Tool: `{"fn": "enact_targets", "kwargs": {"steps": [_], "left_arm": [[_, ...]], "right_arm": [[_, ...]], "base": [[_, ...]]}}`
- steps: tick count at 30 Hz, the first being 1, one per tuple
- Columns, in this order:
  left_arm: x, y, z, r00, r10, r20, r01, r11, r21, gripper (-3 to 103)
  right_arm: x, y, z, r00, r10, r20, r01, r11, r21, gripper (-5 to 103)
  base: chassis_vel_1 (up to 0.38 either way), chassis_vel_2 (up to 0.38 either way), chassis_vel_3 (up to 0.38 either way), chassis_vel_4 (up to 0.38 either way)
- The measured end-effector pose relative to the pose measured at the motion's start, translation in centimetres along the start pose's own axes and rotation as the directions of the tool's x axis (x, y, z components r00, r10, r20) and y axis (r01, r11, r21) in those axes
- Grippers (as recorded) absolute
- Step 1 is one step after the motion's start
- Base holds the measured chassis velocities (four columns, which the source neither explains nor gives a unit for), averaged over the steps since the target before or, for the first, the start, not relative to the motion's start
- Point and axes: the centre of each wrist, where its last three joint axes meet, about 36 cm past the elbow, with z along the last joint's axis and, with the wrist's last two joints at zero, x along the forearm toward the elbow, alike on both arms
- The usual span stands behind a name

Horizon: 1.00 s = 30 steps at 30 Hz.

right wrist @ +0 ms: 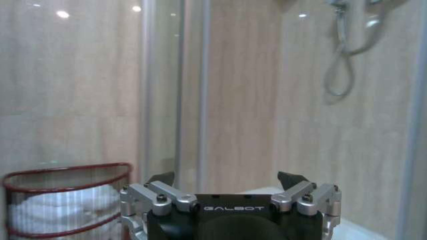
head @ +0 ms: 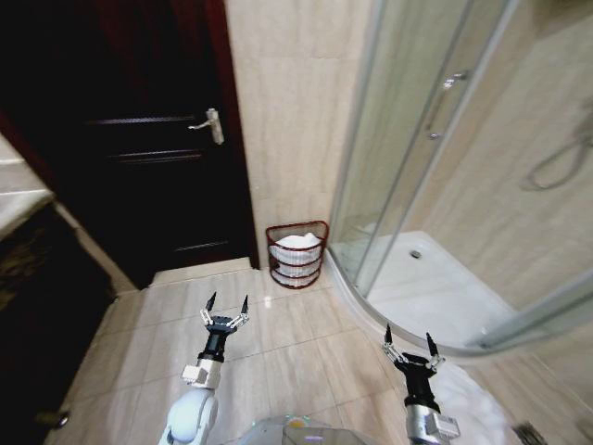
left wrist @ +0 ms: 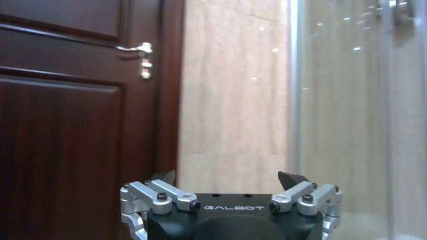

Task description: Discard the used towel into the hamper.

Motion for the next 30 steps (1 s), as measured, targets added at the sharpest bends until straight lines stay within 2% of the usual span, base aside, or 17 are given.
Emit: {"fn": "enact_targets", "kwargs": {"steps": [18, 30], "left_arm": [[0.8, -0.5, -0.2, 1.000, 0.013, 0.012, -0.013, 1.000, -0.004, 100], [1.0, -0.2, 0.0, 1.000, 0.018, 0.012, -0.018, 1.000, -0.015, 100]], "right_arm": [[0.5, 0.1, -0.5, 1.000, -0.008, 0.027, 0.008, 1.000, -0.004, 100], [0.2, 0.3, -0.4, 0.999, -0.013, 0.034, 0.013, 1.000, -0.008, 100]], "base": [[-0.123, -0.115, -0.120, -0.119], [-0.007, -0.009, -0.010, -0.005]]}}
